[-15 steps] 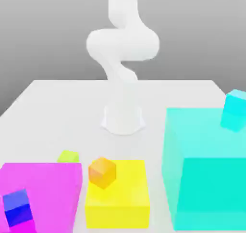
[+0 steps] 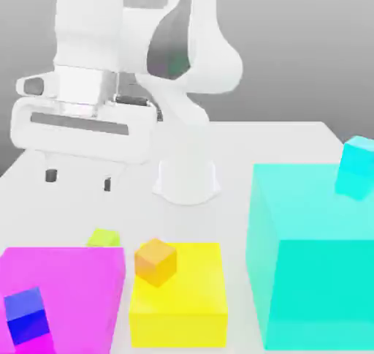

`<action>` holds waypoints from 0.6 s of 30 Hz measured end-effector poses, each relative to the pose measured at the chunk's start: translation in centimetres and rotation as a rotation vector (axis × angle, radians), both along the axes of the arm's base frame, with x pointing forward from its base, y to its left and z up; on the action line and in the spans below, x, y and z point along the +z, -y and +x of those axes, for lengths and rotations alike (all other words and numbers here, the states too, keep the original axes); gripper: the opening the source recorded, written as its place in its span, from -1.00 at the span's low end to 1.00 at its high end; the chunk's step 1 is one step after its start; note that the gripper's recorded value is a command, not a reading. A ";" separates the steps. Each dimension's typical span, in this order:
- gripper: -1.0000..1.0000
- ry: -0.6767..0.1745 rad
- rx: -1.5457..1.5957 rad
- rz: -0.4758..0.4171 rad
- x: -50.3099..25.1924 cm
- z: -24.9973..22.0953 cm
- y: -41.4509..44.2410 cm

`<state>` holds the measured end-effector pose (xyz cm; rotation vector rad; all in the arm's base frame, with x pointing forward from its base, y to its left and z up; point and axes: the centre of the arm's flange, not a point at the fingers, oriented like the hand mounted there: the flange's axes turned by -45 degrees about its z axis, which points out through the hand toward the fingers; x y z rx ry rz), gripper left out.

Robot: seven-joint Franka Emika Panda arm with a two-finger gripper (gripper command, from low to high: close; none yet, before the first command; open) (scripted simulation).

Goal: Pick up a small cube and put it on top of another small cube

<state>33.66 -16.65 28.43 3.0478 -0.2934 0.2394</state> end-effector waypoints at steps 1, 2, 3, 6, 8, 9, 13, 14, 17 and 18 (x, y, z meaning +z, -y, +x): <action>0.00 -0.040 -0.014 0.021 -2.6 -1.8 0.5; 0.00 -0.082 -0.028 0.046 -5.2 -3.9 0.8; 0.00 -0.114 -0.040 0.068 -7.2 -5.7 0.9; 0.00 -0.144 -0.048 0.082 -10.2 -7.0 0.8; 0.00 -0.147 -0.050 0.081 -11.7 -7.1 0.9; 0.00 -0.147 -0.052 0.081 -12.4 -7.1 1.0; -1.00 -0.148 -0.053 0.085 -15.2 -7.5 0.9; -1.00 -0.148 -0.053 0.085 -15.2 -7.5 0.9; -1.00 -0.149 -0.053 0.085 -15.2 -7.5 0.9; -1.00 -0.149 -0.053 0.086 -15.2 -7.5 0.9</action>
